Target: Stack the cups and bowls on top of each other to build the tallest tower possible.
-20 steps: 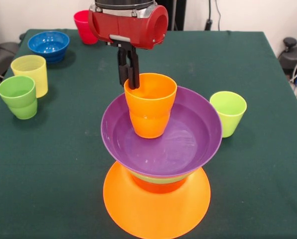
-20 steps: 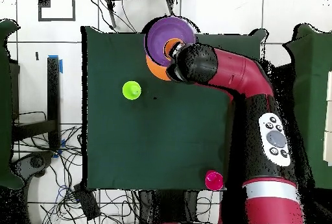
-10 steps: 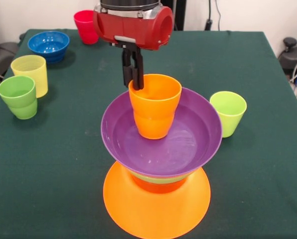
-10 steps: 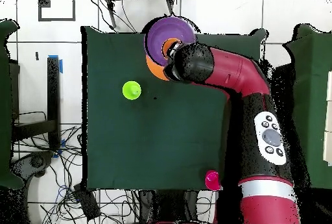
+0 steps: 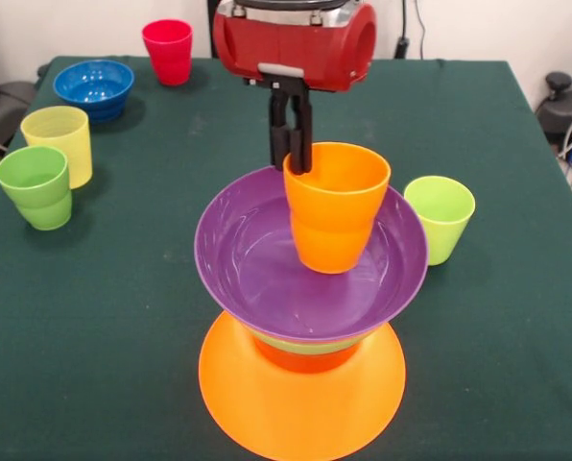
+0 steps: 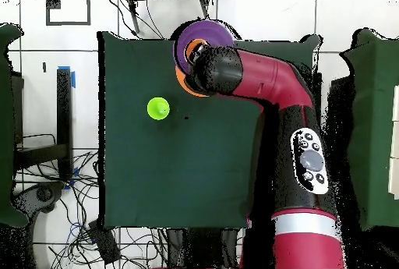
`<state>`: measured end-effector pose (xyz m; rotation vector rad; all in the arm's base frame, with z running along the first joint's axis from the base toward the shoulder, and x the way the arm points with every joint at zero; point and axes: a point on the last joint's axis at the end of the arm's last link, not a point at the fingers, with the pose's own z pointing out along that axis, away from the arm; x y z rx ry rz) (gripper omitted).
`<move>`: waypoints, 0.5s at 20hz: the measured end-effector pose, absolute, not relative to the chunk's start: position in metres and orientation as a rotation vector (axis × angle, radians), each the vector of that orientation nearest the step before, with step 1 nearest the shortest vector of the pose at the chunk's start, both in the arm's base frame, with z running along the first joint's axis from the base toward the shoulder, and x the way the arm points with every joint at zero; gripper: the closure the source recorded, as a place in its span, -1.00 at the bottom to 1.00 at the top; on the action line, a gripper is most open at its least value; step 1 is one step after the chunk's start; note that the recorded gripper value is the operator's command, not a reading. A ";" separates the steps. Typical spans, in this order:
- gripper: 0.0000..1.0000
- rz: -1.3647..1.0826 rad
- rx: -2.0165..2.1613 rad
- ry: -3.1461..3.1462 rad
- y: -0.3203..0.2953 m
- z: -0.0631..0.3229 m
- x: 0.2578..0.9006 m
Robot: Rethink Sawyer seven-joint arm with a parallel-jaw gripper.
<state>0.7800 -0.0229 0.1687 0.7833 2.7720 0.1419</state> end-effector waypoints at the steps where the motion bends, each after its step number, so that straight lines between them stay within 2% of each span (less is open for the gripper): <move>1: 1.00 0.141 0.782 2.771 -0.022 0.170 0.781; 10: 1.00 0.138 0.796 2.732 -0.027 0.187 0.799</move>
